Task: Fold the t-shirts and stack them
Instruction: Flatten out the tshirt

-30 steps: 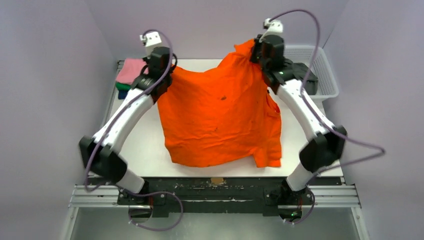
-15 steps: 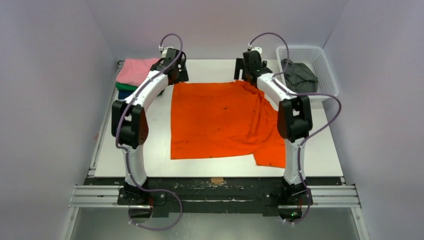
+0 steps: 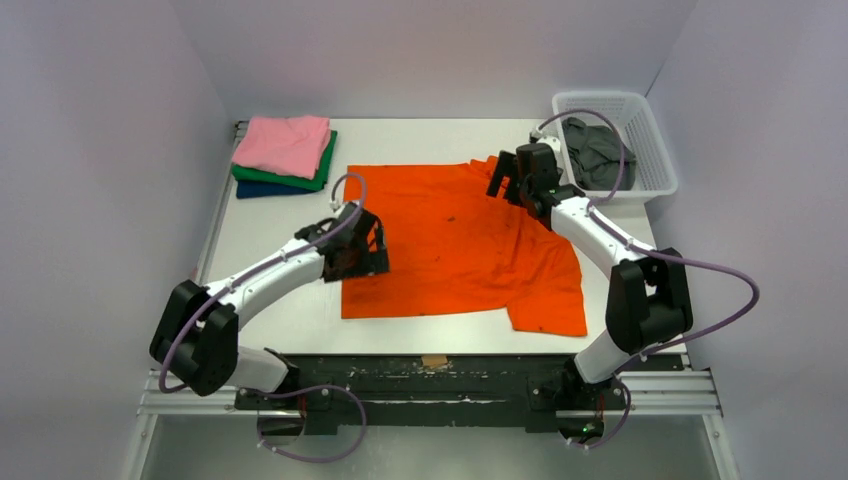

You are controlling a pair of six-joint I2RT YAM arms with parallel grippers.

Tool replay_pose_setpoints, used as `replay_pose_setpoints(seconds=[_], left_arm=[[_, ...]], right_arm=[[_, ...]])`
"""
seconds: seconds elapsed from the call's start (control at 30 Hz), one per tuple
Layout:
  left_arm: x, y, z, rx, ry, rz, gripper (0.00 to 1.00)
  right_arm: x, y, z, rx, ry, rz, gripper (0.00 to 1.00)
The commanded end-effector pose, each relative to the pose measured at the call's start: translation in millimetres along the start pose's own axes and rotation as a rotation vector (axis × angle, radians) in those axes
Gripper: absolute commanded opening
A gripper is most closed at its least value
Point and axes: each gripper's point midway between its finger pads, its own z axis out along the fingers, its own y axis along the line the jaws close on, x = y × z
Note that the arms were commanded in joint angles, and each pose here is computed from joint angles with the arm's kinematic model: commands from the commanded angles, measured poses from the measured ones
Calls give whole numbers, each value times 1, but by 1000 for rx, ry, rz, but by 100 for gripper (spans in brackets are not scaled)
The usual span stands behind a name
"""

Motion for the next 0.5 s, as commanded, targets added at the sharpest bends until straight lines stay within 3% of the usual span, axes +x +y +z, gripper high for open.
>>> replay_pose_setpoints(seconds=[0.0, 0.2, 0.47], left_arm=[[66, 15, -12, -27, 117, -83, 97], [119, 46, -17, -96, 175, -152, 87], [119, 61, -2, -196, 114, -259, 61]], right_arm=[[39, 2, -1, -46, 98, 57, 95], [56, -7, 2, -3, 147, 62, 94], [61, -6, 5, -6, 167, 56, 93]])
